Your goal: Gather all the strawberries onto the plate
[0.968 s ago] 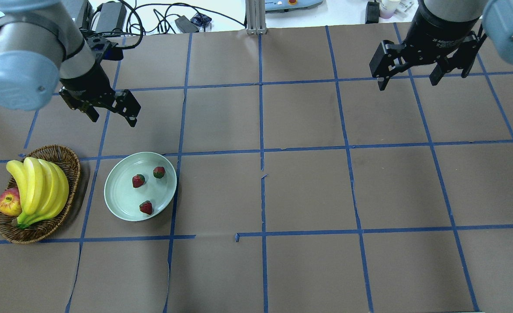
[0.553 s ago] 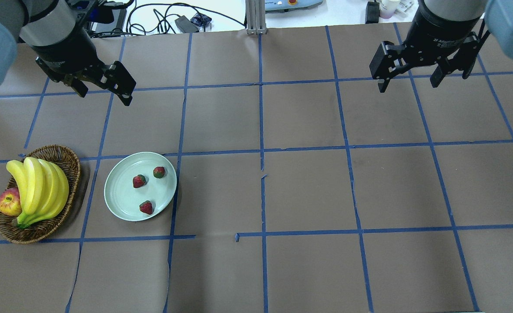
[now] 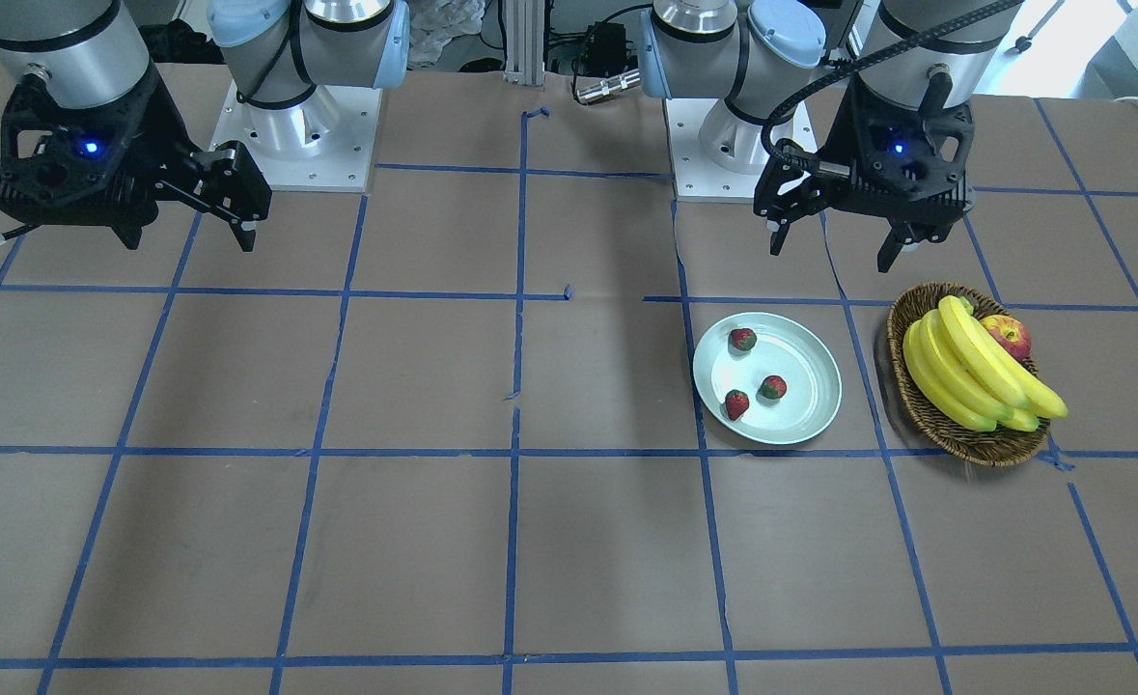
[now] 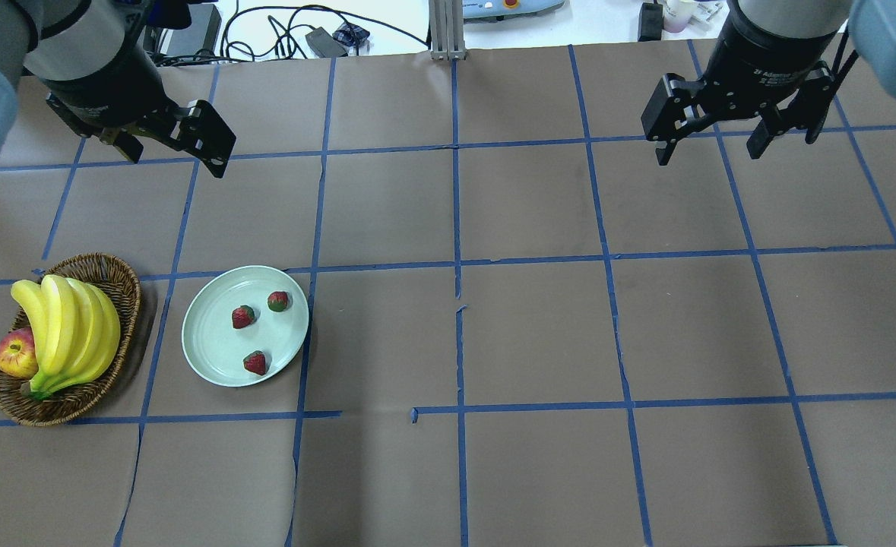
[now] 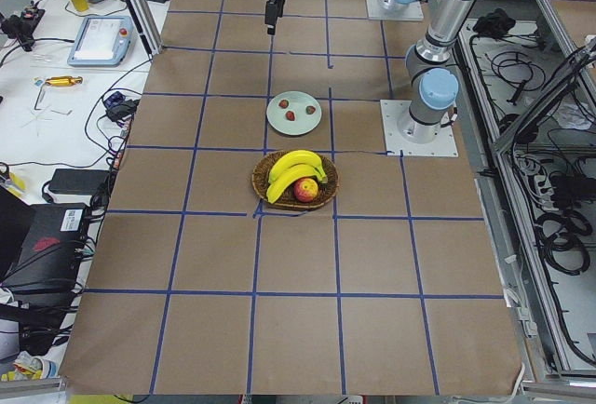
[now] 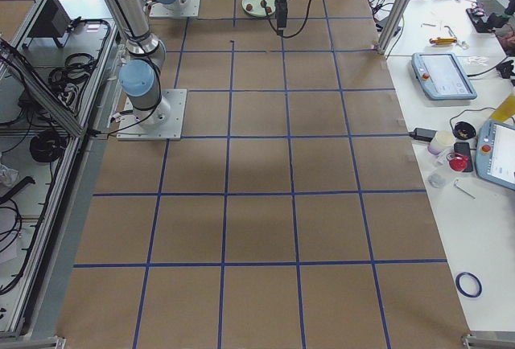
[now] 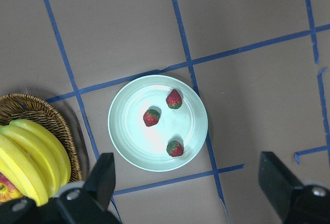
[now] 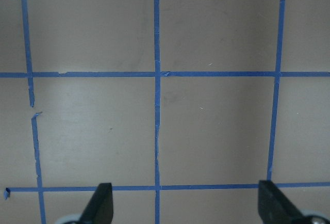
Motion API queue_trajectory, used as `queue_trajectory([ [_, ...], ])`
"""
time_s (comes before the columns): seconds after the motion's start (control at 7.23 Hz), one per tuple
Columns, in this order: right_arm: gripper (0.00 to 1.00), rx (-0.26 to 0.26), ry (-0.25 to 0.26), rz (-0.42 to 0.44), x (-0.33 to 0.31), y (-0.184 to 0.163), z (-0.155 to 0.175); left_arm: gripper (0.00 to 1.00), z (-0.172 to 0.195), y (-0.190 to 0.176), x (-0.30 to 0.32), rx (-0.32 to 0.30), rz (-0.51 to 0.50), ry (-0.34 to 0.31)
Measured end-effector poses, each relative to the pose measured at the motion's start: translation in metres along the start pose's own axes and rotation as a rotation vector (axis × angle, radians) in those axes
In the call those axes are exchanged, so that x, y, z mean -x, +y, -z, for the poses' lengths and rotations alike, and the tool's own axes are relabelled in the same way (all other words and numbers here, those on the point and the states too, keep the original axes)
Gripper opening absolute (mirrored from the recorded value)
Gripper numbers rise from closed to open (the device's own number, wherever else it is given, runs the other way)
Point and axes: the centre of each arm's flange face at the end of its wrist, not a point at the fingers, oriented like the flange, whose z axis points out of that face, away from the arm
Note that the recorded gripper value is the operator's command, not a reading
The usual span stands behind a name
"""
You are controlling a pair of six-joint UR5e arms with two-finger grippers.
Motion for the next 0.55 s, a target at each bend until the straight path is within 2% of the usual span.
queue_trajectory([
  [0.14, 1.0, -0.006, -0.023, -0.034, 0.003, 0.0, 0.002, 1.0, 0.006, -0.004, 0.0, -0.018, 0.037, -0.002],
  [0.55, 1.0, -0.025, -0.048, -0.054, 0.005, -0.003, 0.016, 1.0, 0.004, 0.0, -0.013, -0.031, 0.098, 0.096],
])
